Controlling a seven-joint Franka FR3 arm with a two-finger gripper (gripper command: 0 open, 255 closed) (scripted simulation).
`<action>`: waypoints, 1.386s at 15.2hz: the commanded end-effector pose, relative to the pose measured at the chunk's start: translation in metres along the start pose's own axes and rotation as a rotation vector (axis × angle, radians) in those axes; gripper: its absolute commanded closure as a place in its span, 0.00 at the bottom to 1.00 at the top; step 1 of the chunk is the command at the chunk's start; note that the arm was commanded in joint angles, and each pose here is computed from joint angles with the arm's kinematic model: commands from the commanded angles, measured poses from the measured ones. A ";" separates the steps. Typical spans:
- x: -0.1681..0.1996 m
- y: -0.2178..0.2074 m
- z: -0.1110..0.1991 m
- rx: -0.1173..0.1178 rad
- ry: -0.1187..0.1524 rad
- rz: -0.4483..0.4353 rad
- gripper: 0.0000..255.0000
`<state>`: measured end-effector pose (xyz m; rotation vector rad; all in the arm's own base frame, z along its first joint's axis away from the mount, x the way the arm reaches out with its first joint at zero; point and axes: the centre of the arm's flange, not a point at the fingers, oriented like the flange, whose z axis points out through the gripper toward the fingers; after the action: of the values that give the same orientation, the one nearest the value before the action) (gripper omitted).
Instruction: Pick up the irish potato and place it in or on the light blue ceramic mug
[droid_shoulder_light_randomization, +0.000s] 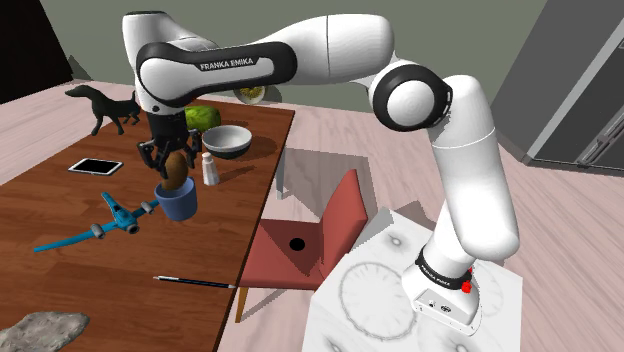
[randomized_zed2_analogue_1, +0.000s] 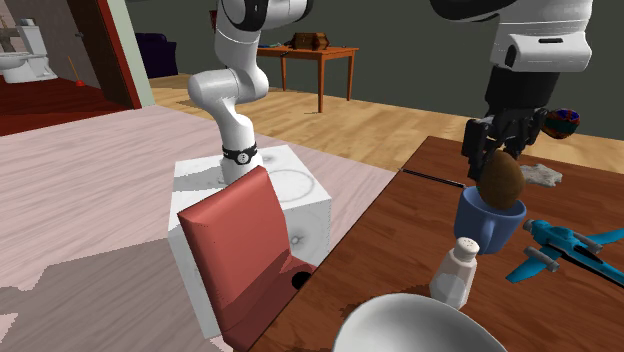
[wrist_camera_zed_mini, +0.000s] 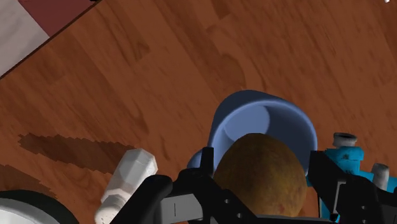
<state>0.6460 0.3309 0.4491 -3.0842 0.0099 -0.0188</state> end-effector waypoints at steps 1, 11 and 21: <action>0.001 0.000 0.010 0.000 0.001 0.000 1.00; 0.001 0.001 0.020 0.000 0.001 0.000 1.00; 0.001 0.001 -0.030 0.000 0.001 0.000 0.00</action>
<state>0.6481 0.3271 0.4666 -3.0832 0.0100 -0.0217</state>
